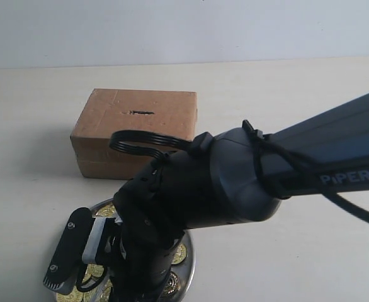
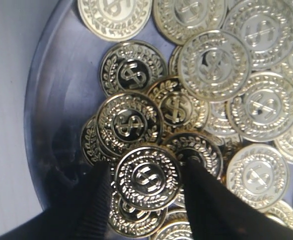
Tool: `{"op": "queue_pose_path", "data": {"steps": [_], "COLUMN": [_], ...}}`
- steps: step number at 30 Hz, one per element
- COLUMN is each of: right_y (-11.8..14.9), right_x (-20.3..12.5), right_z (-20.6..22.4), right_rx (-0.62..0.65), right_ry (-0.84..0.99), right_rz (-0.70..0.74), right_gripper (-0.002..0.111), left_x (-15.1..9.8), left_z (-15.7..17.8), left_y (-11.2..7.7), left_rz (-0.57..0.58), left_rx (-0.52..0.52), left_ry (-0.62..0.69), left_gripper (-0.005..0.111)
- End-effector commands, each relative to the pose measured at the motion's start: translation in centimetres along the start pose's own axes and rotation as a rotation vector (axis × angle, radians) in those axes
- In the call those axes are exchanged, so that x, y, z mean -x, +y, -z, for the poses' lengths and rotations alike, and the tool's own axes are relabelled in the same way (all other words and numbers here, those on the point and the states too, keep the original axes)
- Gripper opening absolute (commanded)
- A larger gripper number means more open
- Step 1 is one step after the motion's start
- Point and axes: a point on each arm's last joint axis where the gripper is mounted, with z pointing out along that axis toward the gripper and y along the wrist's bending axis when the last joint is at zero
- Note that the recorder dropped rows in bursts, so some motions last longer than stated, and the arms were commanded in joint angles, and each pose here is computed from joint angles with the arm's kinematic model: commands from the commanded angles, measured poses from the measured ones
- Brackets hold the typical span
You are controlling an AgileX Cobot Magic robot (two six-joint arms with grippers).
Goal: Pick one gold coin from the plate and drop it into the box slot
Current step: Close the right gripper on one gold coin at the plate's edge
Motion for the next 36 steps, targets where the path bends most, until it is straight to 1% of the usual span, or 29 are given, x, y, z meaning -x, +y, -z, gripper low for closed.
{"op": "queue_pose_path", "data": {"steps": [1, 7, 10, 14, 26, 31, 32, 34, 36], "right_y": [0.0, 0.0, 0.0, 0.0, 0.4, 0.4, 0.3, 0.2, 0.0], "right_x": [0.1, 0.1, 0.1, 0.1, 0.3, 0.2, 0.1, 0.1, 0.1], "right_z": [-0.3, -0.3, -0.3, 0.1, 3.4, 3.6, 3.4, 2.9, 2.2], "right_rx": [-0.003, -0.003, -0.003, -0.004, -0.007, -0.008, -0.012, -0.019, -0.036], "right_ry": [-0.008, -0.008, -0.008, -0.008, -0.043, -0.035, -0.028, -0.017, -0.008], "right_rz": [-0.001, -0.001, -0.001, 0.004, 0.012, 0.019, 0.025, 0.036, 0.057], "right_gripper": [0.044, 0.023, 0.018, 0.018, 0.018, 0.018, 0.019, 0.024, 0.034], "left_x": [0.2, 0.2, 0.2, 0.2, 0.2, 0.2, 0.2, 0.2, 0.2], "left_z": [0.1, 0.1, 0.1, 0.1, 0.1, 0.1, 0.1, 0.1, 0.1], "left_y": [0.0, 0.0, 0.0, 0.0, 0.0, 0.0, 0.0, 0.0, 0.0], "left_rz": [0.003, 0.003, 0.003, 0.003, 0.003, 0.003, 0.003, 0.003, 0.003], "left_rx": [0.002, 0.002, 0.002, 0.002, 0.002, 0.002, 0.002, 0.002, 0.002], "left_ry": [-0.019, -0.019, -0.019, -0.019, -0.019, -0.019, -0.019, -0.019, -0.019], "left_gripper": [0.0, 0.0, 0.0, 0.0, 0.0, 0.0, 0.0, 0.0, 0.0]}}
